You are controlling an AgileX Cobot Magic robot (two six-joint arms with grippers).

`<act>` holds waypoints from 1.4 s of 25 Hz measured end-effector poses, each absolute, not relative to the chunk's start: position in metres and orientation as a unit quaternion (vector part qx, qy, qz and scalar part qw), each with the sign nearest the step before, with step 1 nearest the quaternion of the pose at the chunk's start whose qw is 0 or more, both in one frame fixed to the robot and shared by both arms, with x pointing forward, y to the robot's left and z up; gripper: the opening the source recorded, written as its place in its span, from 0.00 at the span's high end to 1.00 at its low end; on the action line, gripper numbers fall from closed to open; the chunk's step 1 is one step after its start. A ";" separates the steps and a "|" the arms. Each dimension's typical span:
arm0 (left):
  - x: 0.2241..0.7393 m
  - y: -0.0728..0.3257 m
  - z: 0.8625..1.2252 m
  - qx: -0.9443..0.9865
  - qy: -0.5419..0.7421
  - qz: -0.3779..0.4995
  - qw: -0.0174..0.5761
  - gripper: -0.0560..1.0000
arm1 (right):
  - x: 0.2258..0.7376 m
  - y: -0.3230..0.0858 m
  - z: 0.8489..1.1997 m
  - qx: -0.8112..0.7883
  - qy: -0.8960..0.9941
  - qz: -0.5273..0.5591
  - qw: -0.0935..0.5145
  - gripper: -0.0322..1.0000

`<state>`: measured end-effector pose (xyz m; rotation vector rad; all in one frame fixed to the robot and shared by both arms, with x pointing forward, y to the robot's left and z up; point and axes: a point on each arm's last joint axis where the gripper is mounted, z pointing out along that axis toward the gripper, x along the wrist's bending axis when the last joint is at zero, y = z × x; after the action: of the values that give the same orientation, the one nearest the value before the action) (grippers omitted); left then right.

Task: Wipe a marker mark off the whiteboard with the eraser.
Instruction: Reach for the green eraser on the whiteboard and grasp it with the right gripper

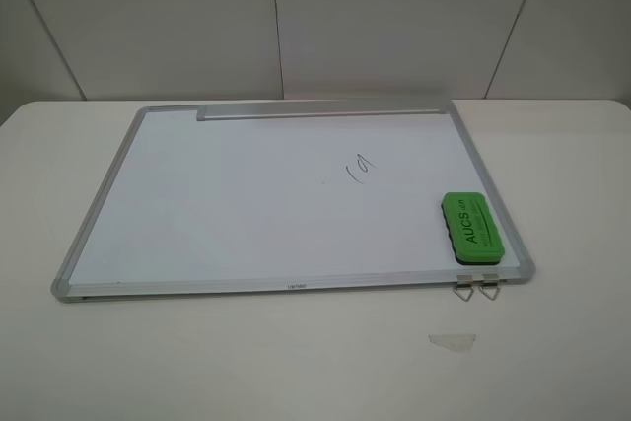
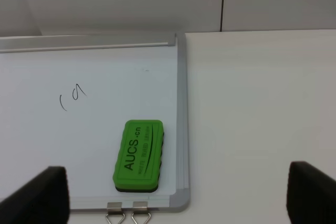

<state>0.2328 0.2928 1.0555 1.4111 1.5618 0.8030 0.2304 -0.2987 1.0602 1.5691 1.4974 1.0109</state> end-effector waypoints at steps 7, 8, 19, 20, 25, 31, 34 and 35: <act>0.233 0.293 1.055 0.566 0.626 0.322 0.430 0.21 | 0.230 -0.299 1.060 0.610 0.582 0.393 0.366 0.17; 0.233 0.293 1.055 0.566 0.626 0.322 0.430 0.21 | 0.230 -0.299 1.060 0.610 0.582 0.393 0.366 0.17; 0.233 0.293 1.055 0.566 0.626 0.322 0.430 0.21 | 0.251 -0.296 1.074 0.633 0.603 0.365 0.320 0.17; 0.233 0.293 1.055 0.566 0.626 0.322 0.430 0.21 | 0.254 -0.296 1.079 0.634 0.605 0.362 0.318 0.17; 0.233 0.293 1.055 0.566 0.626 0.322 0.430 0.21 | 0.277 -0.296 1.092 0.649 0.618 0.336 0.292 0.17; 0.233 0.293 1.055 0.566 0.626 0.322 0.430 0.21 | 0.316 -0.291 1.087 0.678 0.640 0.289 0.216 0.17; 0.233 0.293 1.055 0.566 0.626 0.322 0.430 0.21 | 0.339 -0.290 1.076 0.690 0.656 0.248 0.176 0.17; 0.233 0.293 1.055 0.566 0.626 0.322 0.430 0.21 | 0.347 -0.290 1.072 0.692 0.664 0.232 0.163 0.17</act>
<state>0.2328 0.2928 1.0555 1.4111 1.5618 0.8030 0.3474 -0.2904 1.0715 1.9737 1.8940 0.6604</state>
